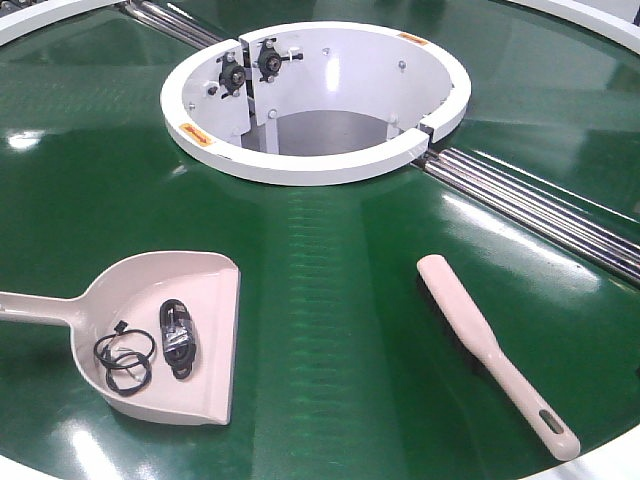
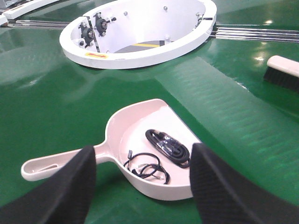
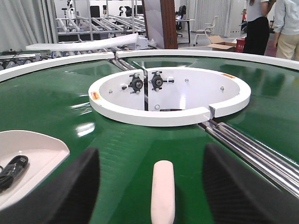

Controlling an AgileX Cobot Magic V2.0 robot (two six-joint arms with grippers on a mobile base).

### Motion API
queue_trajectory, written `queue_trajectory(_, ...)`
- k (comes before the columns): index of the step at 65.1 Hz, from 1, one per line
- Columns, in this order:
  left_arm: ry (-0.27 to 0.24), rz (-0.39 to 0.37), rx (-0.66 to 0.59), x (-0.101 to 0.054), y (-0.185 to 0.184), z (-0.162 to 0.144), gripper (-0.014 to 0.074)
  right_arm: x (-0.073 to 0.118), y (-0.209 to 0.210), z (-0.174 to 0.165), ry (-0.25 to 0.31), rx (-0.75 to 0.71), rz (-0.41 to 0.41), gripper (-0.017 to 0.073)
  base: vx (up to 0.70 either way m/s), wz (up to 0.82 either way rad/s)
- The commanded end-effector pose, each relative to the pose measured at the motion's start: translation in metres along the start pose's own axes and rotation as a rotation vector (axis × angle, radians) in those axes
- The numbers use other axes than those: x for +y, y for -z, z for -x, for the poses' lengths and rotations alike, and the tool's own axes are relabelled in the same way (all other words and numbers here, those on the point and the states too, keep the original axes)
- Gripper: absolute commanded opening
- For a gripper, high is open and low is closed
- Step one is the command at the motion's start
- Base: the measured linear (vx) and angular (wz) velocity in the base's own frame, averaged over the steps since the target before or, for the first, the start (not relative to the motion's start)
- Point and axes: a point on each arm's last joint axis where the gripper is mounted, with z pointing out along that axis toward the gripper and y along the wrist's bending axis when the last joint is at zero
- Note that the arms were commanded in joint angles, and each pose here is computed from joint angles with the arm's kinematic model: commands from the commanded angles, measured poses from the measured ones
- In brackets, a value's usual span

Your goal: Clean and inspect green conveyor with broom and dustpan

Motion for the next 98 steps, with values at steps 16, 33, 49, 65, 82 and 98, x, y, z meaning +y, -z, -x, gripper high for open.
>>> queue_trajectory(16, 0.016, 0.006, -0.104, 0.001, 0.003, 0.011, -0.0009, -0.001, 0.001, 0.015, 0.014, -0.094, -0.017, -0.001, 0.0, 0.0)
queue_trajectory(33, 0.016, 0.003, -0.093, 0.001, 0.003, 0.01, -0.0008, -0.001, 0.001, 0.015, 0.014, -0.09, -0.016, -0.0008, 0.0, 0.0)
queue_trajectory(49, 0.016, 0.003, -0.093, 0.001, 0.003, 0.01, -0.0008, -0.001, 0.001, 0.015, 0.014, -0.09, -0.016, -0.0008, 0.0, 0.0)
queue_trajectory(65, 0.017, 0.005, -0.092, 0.0, -0.001, 0.005, -0.0008, -0.001, 0.001, 0.015, 0.014, -0.09, -0.016, -0.0008, 0.0, 0.0)
queue_trajectory(82, -0.031, 0.068, -0.157, -0.006, -0.024, -0.054, -0.0008, -0.001, 0.001, 0.015, 0.014, -0.09, -0.016, -0.0008, 0.0, 0.0)
queue_trajectory(98, -0.029, 0.215, -0.471, -0.007, -0.039, -0.087, -0.0008, -0.001, 0.001, 0.015, 0.014, -0.088, -0.016, -0.0008, 0.0, 0.0)
